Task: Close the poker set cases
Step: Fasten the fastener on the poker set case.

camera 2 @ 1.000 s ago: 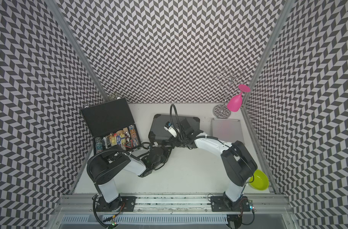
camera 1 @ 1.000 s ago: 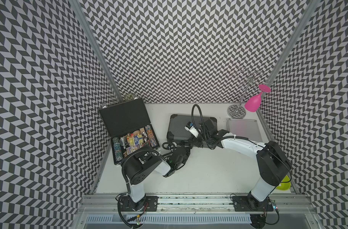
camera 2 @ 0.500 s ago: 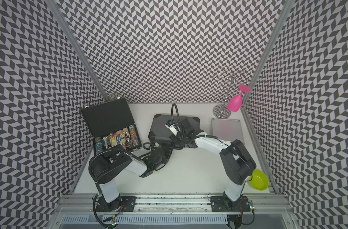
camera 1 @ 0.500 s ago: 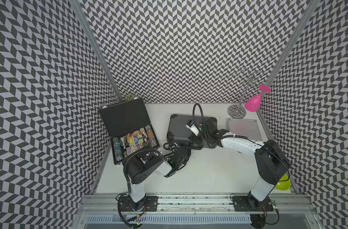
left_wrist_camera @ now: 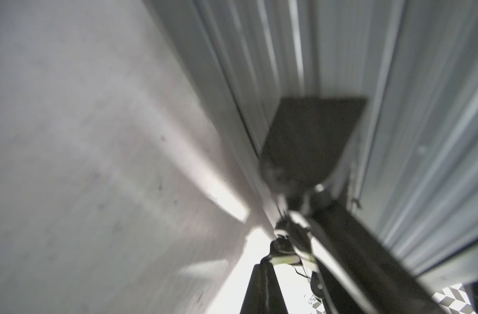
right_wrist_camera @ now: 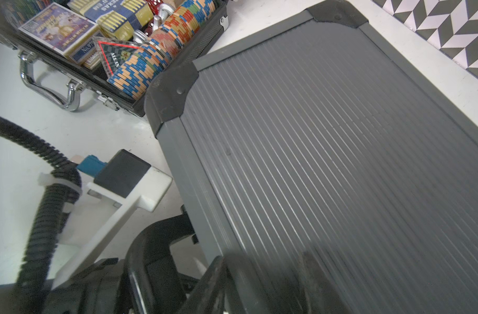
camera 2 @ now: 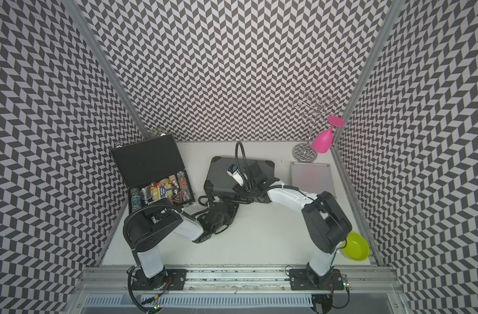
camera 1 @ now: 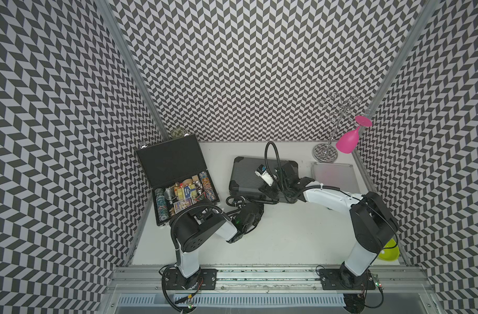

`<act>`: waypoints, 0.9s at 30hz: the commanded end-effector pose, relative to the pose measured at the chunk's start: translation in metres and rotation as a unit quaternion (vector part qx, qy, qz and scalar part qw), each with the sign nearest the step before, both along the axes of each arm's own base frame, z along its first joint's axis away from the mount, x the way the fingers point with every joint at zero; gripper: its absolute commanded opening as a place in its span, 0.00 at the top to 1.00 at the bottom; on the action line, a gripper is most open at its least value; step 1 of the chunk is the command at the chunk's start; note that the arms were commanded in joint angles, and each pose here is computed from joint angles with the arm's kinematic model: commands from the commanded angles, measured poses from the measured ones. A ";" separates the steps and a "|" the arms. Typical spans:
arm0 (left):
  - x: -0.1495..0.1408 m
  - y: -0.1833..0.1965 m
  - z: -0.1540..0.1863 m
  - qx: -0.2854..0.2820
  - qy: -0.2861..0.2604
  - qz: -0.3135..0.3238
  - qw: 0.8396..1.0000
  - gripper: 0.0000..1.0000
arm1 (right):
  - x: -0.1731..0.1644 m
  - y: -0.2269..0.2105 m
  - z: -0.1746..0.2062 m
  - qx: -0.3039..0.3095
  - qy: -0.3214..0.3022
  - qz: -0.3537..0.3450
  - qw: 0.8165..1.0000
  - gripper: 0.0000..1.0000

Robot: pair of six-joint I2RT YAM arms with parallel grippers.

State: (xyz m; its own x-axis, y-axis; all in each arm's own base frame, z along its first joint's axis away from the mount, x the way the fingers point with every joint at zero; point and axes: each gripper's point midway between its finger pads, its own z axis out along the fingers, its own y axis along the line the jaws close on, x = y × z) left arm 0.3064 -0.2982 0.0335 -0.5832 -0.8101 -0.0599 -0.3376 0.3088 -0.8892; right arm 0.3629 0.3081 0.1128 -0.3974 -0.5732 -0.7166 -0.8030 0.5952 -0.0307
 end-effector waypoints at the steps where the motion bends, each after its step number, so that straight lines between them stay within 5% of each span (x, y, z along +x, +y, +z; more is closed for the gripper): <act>1: 0.017 0.010 0.004 0.006 -0.015 0.029 0.999 1.00 | -0.038 -0.067 -0.099 -0.156 0.127 -0.048 0.978 0.56; 27: 0.032 0.020 -0.009 0.034 0.008 0.057 0.998 1.00 | -0.044 -0.068 -0.104 -0.158 0.140 -0.042 0.977 0.56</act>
State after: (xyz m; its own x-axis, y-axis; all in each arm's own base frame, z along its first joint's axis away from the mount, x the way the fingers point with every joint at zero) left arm 0.3260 -0.2811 0.0232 -0.5197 -0.8483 -0.1010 -0.3928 0.3423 -0.8535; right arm 0.3627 0.3081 0.1122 -0.3989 -0.5733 -0.7157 -0.8031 0.5952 -0.0292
